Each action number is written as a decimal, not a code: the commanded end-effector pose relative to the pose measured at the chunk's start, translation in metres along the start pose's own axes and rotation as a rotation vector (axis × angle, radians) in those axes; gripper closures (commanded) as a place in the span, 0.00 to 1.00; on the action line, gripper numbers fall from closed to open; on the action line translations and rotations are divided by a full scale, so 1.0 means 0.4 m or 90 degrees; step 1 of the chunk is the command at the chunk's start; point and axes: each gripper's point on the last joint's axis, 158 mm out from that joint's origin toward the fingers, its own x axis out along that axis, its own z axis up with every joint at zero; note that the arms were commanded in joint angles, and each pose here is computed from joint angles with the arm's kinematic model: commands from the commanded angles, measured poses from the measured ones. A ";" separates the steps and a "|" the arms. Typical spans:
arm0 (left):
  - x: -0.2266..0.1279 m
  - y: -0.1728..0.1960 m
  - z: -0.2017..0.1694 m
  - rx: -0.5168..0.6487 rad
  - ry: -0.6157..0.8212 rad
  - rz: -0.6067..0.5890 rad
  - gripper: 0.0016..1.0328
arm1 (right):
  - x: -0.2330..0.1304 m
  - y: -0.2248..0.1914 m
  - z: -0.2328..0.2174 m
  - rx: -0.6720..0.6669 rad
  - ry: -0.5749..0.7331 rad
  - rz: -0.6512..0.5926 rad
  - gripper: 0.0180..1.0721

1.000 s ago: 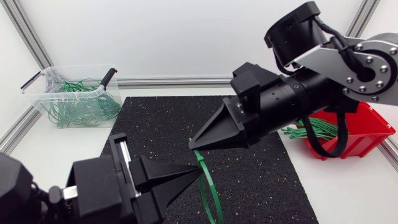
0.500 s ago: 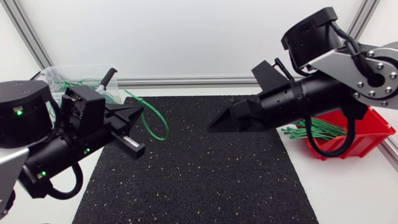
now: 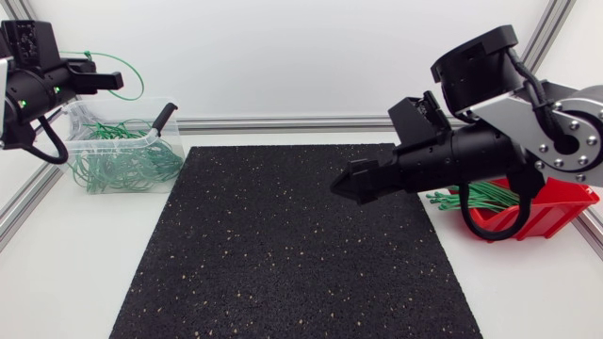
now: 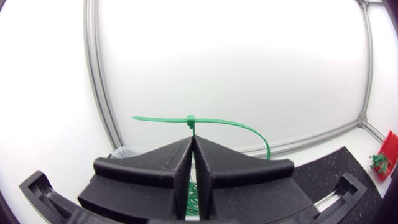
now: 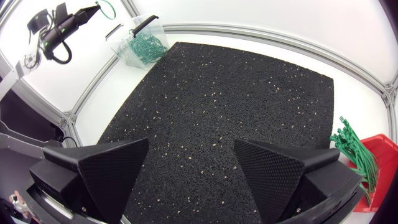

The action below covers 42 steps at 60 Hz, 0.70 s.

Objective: Take a green cable tie from the red box, thread the tail through the head to close it, then place it in the transparent bin on the left.

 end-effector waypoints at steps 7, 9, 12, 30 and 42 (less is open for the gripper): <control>0.122 0.146 0.036 -0.066 0.033 0.089 0.96 | -0.004 0.006 -0.021 -0.020 -0.003 -0.002 0.04; 0.149 0.162 0.019 -0.070 0.054 0.101 0.96 | -0.005 0.006 -0.023 -0.022 -0.003 -0.003 0.04; 0.185 0.188 -0.012 -0.074 0.086 0.119 0.96 | -0.008 0.006 -0.024 -0.023 -0.005 -0.003 0.04; 0.282 0.207 -0.334 -0.068 0.359 0.133 0.36 | -0.017 -0.009 -0.042 -0.046 -0.007 -0.025 0.04; 0.202 0.167 -0.296 -0.049 0.317 0.117 0.07 | -0.031 -0.055 -0.041 -0.072 -0.024 -0.073 0.04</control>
